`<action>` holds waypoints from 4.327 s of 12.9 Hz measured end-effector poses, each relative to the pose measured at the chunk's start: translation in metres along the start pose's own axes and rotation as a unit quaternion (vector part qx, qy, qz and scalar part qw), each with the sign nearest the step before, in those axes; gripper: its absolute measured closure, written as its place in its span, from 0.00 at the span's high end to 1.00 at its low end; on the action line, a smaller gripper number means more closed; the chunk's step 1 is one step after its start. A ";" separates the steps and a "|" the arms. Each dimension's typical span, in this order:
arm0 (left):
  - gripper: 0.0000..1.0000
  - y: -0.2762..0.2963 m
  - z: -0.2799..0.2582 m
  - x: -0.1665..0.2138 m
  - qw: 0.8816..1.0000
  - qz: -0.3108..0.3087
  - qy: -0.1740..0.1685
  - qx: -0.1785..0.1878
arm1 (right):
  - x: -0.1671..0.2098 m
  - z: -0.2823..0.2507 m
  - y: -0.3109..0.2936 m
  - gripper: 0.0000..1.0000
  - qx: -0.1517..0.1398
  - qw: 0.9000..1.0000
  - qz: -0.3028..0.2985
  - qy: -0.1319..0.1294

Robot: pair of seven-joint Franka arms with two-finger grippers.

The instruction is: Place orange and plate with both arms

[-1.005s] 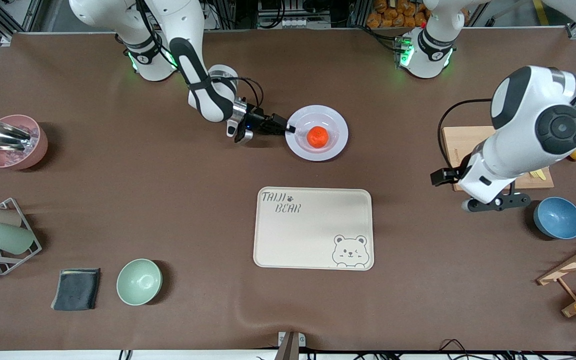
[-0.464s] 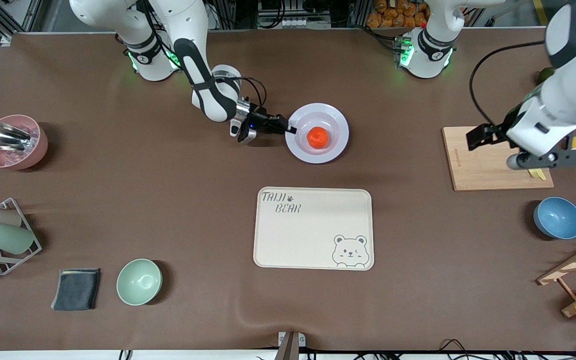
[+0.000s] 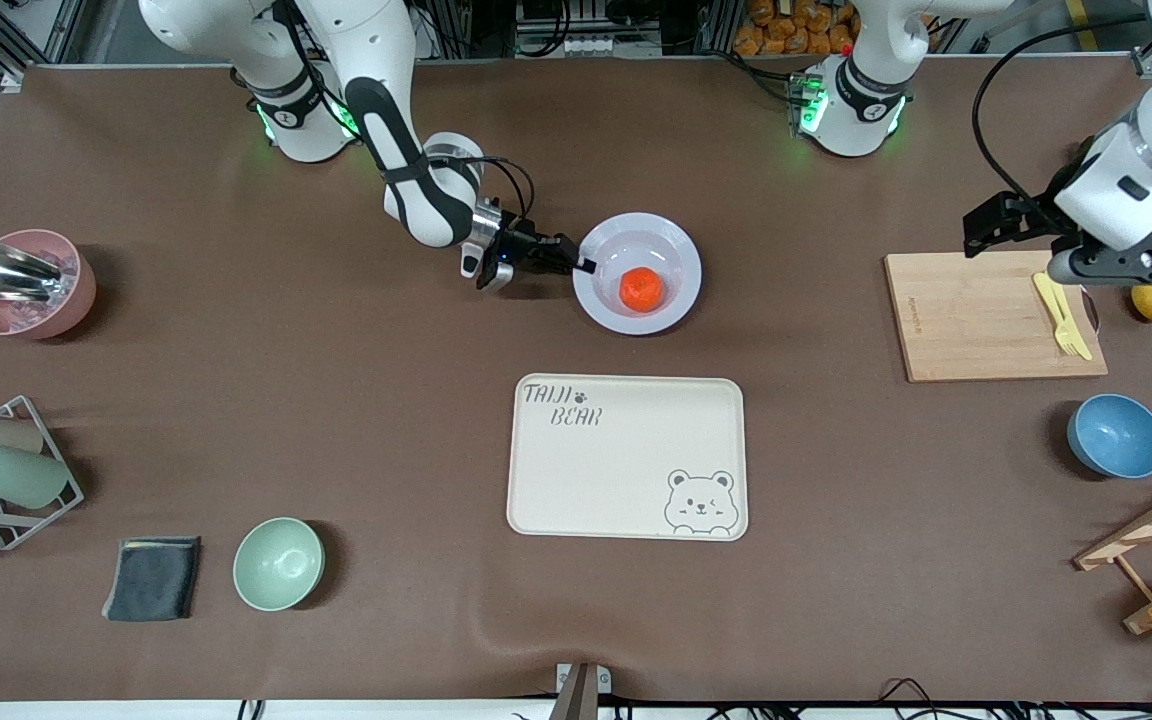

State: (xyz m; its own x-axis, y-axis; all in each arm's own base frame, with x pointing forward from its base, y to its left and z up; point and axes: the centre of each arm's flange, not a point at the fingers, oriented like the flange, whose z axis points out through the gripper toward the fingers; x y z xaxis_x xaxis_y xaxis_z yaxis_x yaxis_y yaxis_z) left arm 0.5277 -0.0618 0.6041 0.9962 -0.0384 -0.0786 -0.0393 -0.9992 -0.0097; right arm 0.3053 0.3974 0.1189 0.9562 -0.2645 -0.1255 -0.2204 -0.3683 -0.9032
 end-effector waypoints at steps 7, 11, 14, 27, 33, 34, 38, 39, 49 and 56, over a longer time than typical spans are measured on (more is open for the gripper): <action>1.00 -0.003 -0.023 -0.009 1.000 -0.029 0.009 -0.002 | 0.044 0.000 -0.090 0.08 -0.024 0.996 0.028 0.078; 1.00 -0.003 -0.026 -0.009 0.999 -0.039 0.011 -0.002 | 0.092 -0.011 -0.099 0.08 -0.007 0.993 0.037 0.115; 1.00 -0.002 -0.026 -0.009 0.999 -0.039 0.011 -0.002 | 0.140 -0.010 -0.095 0.08 0.001 0.989 0.037 0.141; 1.00 -0.001 -0.009 0.003 0.999 -0.040 -0.003 0.001 | 0.212 0.055 -0.065 0.08 -0.028 0.985 0.041 0.164; 1.00 0.000 -0.013 0.004 0.999 -0.039 0.003 0.000 | 0.222 0.050 -0.066 0.55 -0.033 0.983 0.044 0.173; 1.00 0.001 -0.017 0.003 0.999 -0.038 0.008 -0.001 | 0.225 0.048 -0.066 0.55 -0.037 0.983 0.048 0.171; 1.00 0.003 -0.023 0.003 0.999 -0.037 0.014 -0.001 | 0.245 0.040 -0.079 0.54 -0.061 0.985 0.076 0.145; 1.00 0.003 -0.023 0.003 0.999 -0.037 0.014 -0.001 | 0.249 0.038 -0.085 0.54 -0.067 0.984 0.081 0.142; 1.00 0.003 -0.023 0.003 0.999 -0.037 0.014 -0.001 | 0.309 -0.023 -0.094 0.51 -0.099 0.985 0.048 0.132; 1.00 0.002 -0.023 0.003 0.999 -0.037 0.014 -0.001 | 0.376 -0.158 -0.133 0.63 -0.157 0.986 0.047 0.013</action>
State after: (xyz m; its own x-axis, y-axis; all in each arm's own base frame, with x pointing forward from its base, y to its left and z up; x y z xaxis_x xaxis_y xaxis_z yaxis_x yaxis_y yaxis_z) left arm 0.5326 -0.0646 0.6269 0.9981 0.0351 -0.0496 0.0346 -0.9993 -0.0121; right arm 0.6637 0.2065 0.2565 0.9246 -0.3309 -0.1885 -0.3599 -0.5975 -0.7166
